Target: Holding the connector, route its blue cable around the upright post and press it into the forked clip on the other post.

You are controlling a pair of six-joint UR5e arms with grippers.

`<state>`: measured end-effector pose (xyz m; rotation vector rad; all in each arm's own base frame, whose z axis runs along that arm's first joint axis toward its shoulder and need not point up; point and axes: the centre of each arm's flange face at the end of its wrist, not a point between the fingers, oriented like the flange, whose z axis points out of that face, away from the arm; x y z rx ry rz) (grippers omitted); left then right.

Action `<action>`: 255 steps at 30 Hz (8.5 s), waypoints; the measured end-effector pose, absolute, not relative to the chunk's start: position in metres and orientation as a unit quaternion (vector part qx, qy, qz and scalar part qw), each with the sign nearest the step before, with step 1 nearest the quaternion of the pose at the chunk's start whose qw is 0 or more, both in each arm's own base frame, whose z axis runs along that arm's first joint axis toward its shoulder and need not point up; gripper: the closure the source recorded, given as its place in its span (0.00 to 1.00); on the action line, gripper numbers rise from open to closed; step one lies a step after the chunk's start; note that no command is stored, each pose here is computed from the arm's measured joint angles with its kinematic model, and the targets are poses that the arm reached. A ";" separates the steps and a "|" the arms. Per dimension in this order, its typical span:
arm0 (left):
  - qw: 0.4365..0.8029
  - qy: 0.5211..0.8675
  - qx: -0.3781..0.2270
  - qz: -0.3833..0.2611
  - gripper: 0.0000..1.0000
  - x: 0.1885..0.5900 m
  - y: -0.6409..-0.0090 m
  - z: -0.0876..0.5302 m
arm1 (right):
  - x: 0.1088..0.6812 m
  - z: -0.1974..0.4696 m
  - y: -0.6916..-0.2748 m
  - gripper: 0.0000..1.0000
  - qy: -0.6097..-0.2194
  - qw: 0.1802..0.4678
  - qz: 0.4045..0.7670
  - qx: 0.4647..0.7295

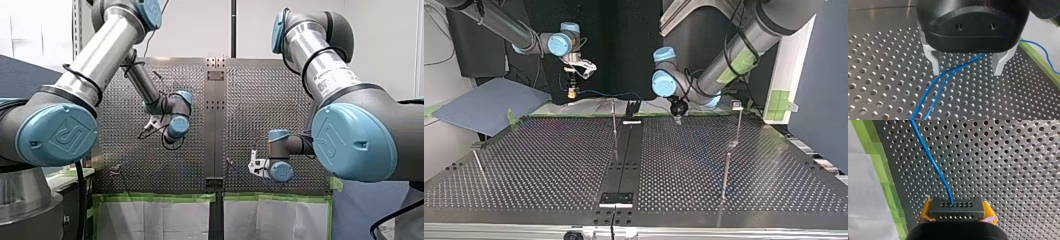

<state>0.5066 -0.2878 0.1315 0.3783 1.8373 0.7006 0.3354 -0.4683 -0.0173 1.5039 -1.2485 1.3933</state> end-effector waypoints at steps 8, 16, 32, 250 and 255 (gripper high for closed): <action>0.552 0.768 0.140 0.293 0.00 0.516 -0.282 0.131 | 0.335 -0.017 -0.468 1.00 -0.485 0.362 0.541 0.584; 0.564 0.766 0.131 0.279 0.00 0.525 -0.276 0.132 | 0.336 -0.017 -0.469 1.00 -0.484 0.363 0.543 0.583; 0.548 0.791 0.151 0.225 0.00 0.539 -0.296 0.089 | 0.335 -0.017 -0.470 1.00 -0.483 0.365 0.543 0.582; 0.602 0.778 0.012 -0.180 0.00 0.455 -0.463 -0.016 | 0.338 -0.017 -0.489 1.00 -0.426 0.313 0.547 0.650; 0.608 0.777 0.009 -0.162 0.00 0.450 -0.464 -0.016 | 0.337 -0.018 -0.490 1.00 -0.424 0.311 0.549 0.650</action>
